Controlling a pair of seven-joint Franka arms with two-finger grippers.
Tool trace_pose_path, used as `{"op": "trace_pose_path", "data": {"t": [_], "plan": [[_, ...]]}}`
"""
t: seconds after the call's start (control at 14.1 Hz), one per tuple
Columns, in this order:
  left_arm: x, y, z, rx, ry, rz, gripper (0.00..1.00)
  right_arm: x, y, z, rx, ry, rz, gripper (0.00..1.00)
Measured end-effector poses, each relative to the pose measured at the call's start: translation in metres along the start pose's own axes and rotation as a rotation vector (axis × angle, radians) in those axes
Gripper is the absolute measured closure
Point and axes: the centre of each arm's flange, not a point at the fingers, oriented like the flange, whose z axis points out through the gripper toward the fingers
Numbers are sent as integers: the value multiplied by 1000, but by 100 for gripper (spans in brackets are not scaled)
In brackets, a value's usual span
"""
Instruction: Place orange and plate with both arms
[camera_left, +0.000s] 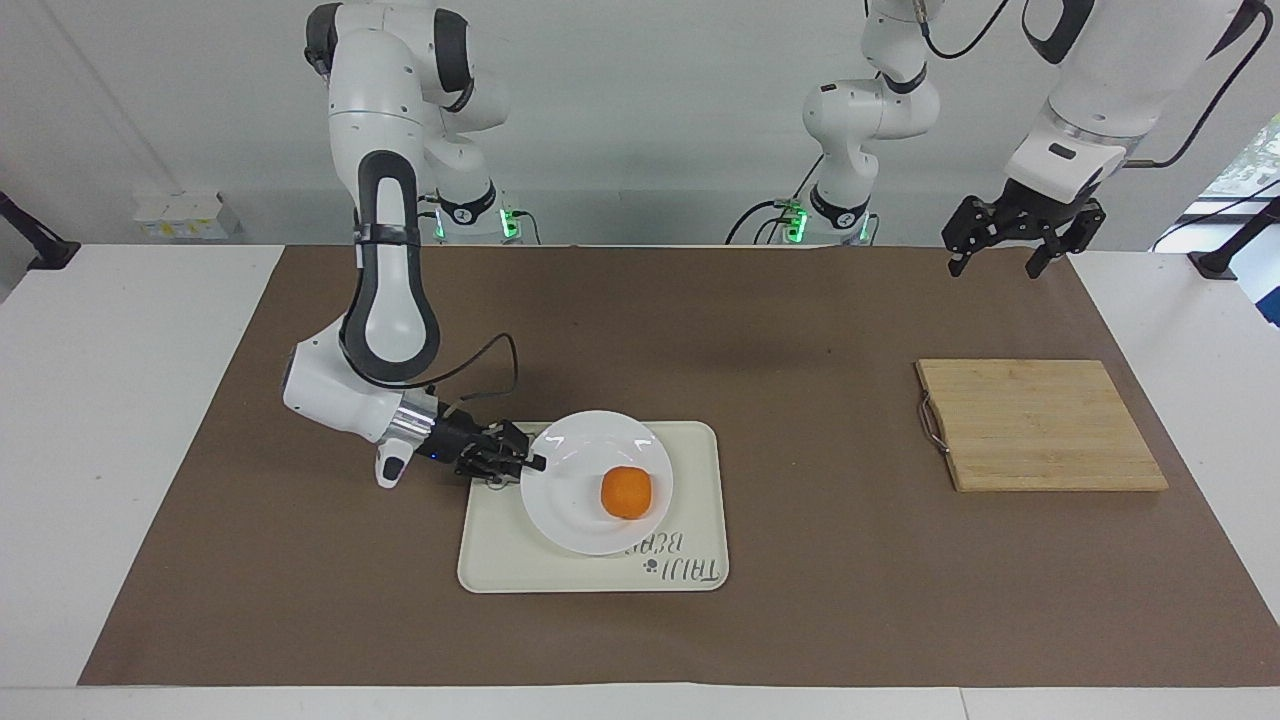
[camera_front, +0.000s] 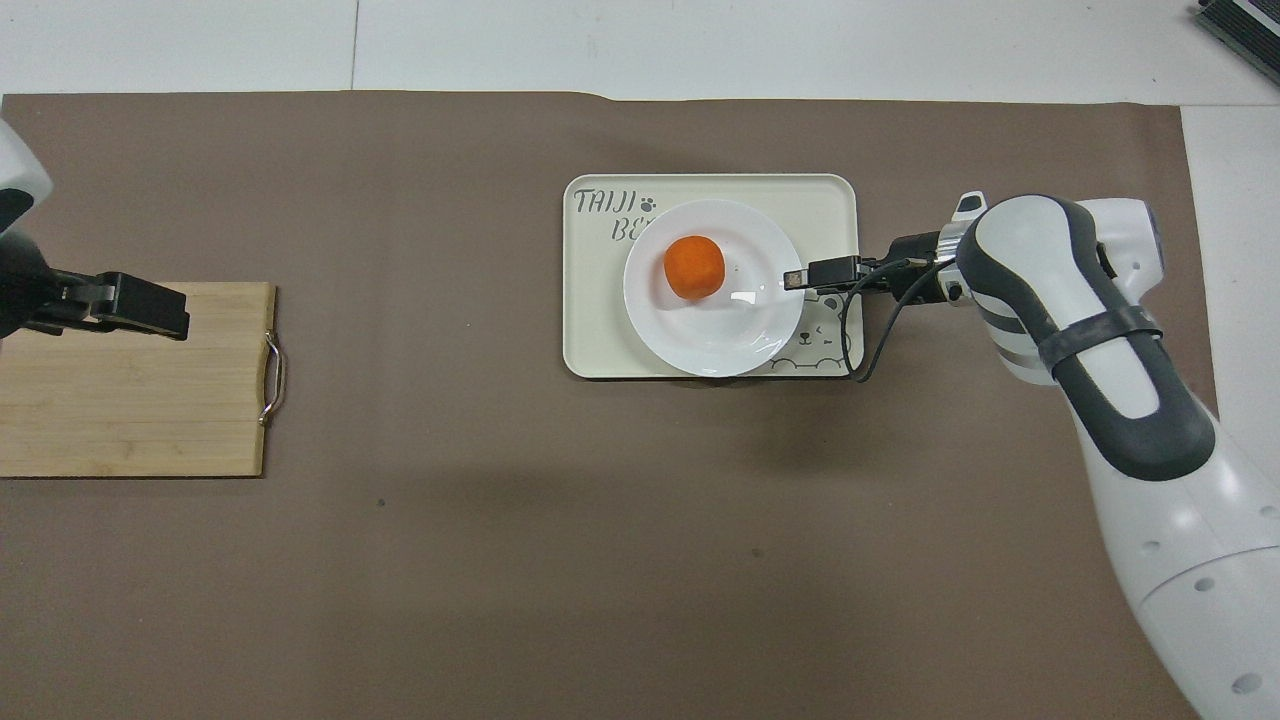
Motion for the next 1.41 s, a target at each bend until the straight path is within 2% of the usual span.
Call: {"op": "trace_pose_path", "data": {"t": [0.07, 0.14, 0.28, 0.49, 0.78, 0.92, 1.06, 1.41], "plan": [[0, 0, 0, 0, 0, 0, 0, 2, -4, -9, -19, 1, -20, 1], [0, 0, 0, 0, 0, 0, 0, 4, -7, -19, -49, 7, -39, 0], [0, 0, 0, 0, 0, 0, 0, 12, -18, -48, -180, 32, -68, 0], [0, 0, 0, 0, 0, 0, 0, 17, -58, -92, -404, 25, -90, 0], [0, 0, 0, 0, 0, 0, 0, 13, -95, -129, -575, 47, -69, 0], [0, 0, 0, 0, 0, 0, 0, 7, -99, -152, -600, 30, -53, 0], [0, 0, 0, 0, 0, 0, 0, -4, -101, -180, -591, 12, -12, 0], [0, 0, 0, 0, 0, 0, 0, -43, -132, -238, -627, -26, 211, 0]]}}
